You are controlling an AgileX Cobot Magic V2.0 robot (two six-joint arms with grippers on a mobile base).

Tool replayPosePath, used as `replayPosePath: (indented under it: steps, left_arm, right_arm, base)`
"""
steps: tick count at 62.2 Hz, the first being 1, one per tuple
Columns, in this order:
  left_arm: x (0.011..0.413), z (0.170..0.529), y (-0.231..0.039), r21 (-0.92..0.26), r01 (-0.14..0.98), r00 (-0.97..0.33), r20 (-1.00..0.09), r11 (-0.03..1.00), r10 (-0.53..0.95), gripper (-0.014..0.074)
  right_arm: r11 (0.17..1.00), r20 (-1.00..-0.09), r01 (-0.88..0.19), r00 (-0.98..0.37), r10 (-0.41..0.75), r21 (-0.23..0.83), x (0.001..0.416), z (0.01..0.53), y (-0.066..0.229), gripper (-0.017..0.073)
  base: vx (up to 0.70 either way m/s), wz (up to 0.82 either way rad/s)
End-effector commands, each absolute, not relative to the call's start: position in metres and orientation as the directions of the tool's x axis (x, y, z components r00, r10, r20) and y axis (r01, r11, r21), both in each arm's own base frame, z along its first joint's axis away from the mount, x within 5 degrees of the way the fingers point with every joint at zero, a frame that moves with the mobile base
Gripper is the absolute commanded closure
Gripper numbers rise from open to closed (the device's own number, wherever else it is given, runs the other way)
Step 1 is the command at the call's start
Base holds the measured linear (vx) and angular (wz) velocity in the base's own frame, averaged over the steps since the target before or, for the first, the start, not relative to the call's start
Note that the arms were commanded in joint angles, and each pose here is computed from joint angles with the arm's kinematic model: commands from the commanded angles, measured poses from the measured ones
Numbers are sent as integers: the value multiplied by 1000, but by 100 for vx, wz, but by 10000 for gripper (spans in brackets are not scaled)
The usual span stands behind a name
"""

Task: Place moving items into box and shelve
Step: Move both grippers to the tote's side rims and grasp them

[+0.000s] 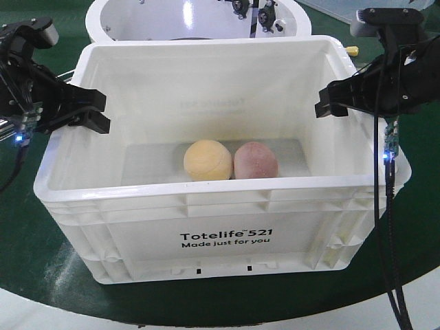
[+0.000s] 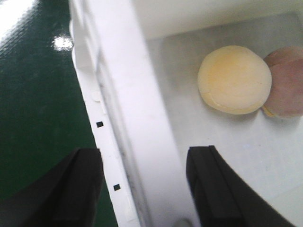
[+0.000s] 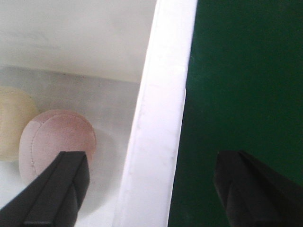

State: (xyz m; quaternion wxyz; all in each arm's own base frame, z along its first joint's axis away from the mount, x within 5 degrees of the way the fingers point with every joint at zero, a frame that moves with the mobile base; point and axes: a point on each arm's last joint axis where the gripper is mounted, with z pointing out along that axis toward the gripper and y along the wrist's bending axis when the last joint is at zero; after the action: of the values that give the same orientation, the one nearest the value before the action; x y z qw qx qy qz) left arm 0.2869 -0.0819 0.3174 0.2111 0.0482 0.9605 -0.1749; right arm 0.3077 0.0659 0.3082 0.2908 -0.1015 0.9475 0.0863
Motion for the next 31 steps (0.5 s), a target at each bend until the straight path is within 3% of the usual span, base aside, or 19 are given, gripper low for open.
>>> replayPosePath:
  steps: [1, 7, 13, 27, 31]
  left_arm:
    - [287, 333, -85, -353, 171, -864, -503, 920, -32, 102]
    - [287, 334, -85, -355, 170, -857, -515, 919, -40, 116]
    - [287, 337, -85, -355, 174, -850, -524, 918, -42, 190]
    - [289, 344, -85, -349, 188, -835, -549, 918, -38, 590]
    - [289, 343, -86, -342, 200, -834, -551, 918, -24, 603]
  right_arm:
    - [964, -646, -249, -752, -130, 96, 309, 327, 65, -23]
    - [964, -647, -252, -751, -135, 91, 309, 327, 65, 13]
    - [964, -639, -248, -758, -130, 98, 308, 326, 65, 109]
    - [964, -613, -240, -780, -124, 111, 306, 324, 65, 487]
    - [964, -612, -240, -781, -124, 111, 305, 324, 65, 575]
  base:
    - [0, 0]
    - [0, 0]
    - [0, 0]
    - [0, 0]
    - [0, 0]
